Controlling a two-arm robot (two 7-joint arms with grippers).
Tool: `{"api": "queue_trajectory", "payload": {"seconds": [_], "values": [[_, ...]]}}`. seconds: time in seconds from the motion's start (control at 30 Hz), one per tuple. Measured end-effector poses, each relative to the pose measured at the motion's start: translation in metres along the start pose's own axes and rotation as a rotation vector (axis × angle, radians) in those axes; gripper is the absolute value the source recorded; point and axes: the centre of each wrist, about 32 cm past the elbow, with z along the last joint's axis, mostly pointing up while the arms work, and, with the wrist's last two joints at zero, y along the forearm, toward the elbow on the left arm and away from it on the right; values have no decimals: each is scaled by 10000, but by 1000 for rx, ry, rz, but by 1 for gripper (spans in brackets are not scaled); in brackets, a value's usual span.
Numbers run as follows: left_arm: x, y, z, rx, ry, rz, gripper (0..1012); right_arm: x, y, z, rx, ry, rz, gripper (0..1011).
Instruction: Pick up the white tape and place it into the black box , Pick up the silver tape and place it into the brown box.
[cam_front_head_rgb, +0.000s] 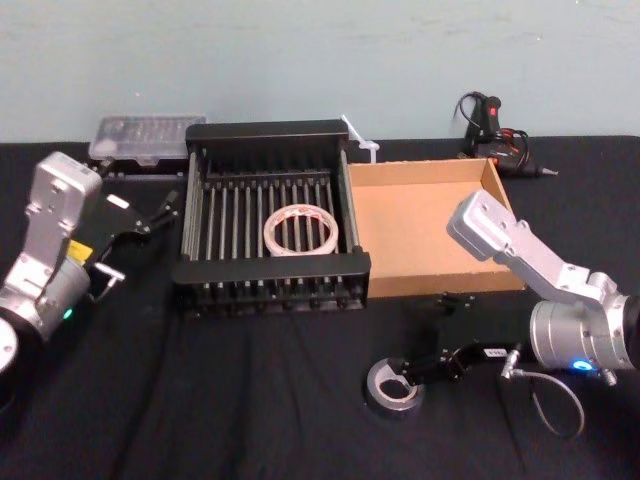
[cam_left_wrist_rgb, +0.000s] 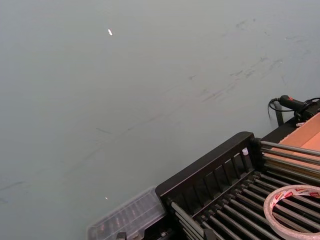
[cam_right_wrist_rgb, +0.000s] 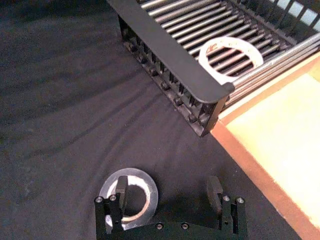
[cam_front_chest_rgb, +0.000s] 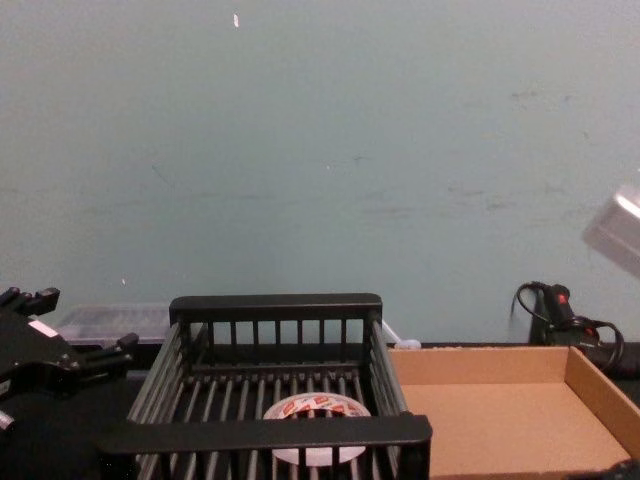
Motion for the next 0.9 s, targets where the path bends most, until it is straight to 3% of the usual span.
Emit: {"api": "queue_trajectory", "payload": {"seconds": [0.9], "values": [[0, 0, 0, 0, 0, 0, 1002, 29, 142, -66, -51, 6, 19, 1002]]}}
